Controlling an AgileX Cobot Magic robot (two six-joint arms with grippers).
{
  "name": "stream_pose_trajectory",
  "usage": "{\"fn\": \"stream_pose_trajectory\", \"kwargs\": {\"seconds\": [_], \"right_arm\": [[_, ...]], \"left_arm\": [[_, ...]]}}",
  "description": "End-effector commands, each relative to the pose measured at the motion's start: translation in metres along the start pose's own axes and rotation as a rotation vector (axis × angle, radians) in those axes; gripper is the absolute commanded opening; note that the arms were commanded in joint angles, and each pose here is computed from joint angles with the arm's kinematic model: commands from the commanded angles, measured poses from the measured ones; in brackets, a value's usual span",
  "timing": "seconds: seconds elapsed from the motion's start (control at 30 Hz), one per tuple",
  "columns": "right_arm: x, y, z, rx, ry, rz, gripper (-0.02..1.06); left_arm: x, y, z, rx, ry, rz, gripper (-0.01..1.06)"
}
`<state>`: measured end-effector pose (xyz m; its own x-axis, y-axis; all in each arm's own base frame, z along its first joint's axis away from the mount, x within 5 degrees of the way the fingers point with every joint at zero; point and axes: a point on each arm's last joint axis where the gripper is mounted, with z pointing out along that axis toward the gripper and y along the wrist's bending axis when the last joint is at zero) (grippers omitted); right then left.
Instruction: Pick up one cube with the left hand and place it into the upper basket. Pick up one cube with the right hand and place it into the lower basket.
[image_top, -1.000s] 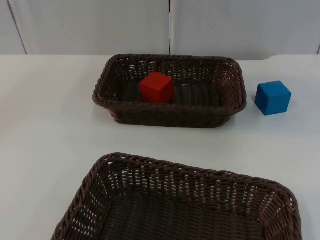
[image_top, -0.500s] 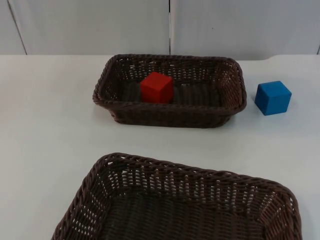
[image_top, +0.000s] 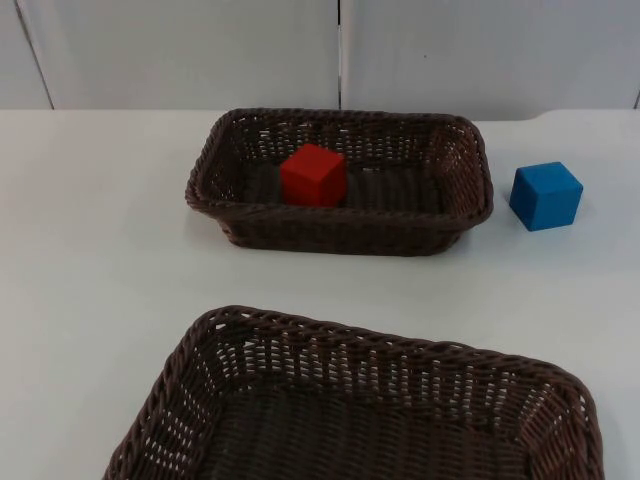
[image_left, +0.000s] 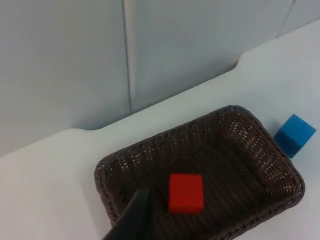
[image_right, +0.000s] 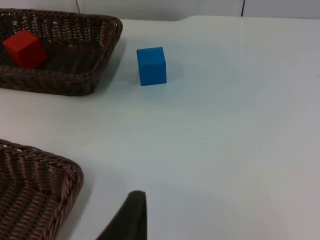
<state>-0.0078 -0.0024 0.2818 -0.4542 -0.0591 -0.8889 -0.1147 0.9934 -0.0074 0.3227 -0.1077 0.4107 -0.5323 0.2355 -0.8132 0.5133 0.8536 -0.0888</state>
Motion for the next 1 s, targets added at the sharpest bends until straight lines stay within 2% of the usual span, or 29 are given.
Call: {"fn": "stream_pose_trajectory", "kwargs": {"seconds": [0.0,0.17,0.73,0.97], "right_arm": [[0.001,0.0,0.001,0.009,0.0,-0.001,1.05],[0.001,0.0,0.001,0.009,0.0,-0.001,1.05],[0.001,0.0,0.001,0.009,0.0,-0.001,1.05],[0.001,0.0,0.001,0.009,0.0,-0.001,1.05]], "left_arm": [[0.007,-0.002,-0.012,-0.027,-0.049,-0.012,1.05],[0.042,-0.01,-0.041,-0.072,-0.118,-0.025,1.05],[0.115,-0.041,-0.123,-0.1,-0.212,0.027,1.05],[0.161,-0.059,-0.163,-0.108,-0.304,0.061,1.05]]}}
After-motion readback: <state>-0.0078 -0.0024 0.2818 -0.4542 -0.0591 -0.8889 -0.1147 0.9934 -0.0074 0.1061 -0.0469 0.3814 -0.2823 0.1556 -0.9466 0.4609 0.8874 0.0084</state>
